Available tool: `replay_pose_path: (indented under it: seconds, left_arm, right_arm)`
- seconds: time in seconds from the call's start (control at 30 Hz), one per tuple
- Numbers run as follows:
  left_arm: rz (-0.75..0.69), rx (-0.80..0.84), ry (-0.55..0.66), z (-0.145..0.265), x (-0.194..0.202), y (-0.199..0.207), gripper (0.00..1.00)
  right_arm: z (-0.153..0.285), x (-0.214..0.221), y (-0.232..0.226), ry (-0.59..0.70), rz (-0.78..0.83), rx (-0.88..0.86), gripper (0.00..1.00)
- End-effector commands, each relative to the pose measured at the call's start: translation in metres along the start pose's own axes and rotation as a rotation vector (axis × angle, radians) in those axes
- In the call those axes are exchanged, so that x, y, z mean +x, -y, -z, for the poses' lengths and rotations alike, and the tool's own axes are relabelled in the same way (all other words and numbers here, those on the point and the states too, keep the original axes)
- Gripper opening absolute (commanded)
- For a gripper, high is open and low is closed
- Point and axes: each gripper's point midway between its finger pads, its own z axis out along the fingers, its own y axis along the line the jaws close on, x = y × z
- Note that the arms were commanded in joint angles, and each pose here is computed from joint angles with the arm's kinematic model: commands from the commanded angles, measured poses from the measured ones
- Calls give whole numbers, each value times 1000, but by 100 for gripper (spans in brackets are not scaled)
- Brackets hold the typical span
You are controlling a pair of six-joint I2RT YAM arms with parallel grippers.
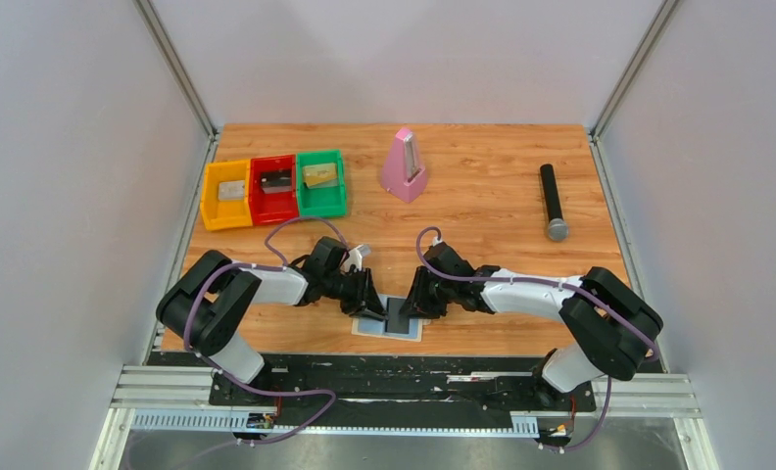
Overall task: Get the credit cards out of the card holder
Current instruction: Remove the credit card from the card holder.
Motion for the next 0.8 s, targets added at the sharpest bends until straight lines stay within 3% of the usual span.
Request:
replay_pose_path:
  seconds: [0.0, 0.23, 0.6, 0.77]
  left_arm:
    - [-6, 6, 26, -5, -3, 0, 32]
    - [-6, 8, 27, -6, -3, 2, 26]
    - [-18, -4, 30, -4, -4, 2, 0]
    - [-33, -61, 35, 0, -4, -5, 0]
  right_arm:
    - [-6, 3, 23, 11, 5, 68, 27]
    - [-7, 4, 22, 8, 8, 62, 27]
    - [-7, 5, 25, 10, 8, 65, 27]
    - [-7, 6, 28, 11, 8, 73, 27]
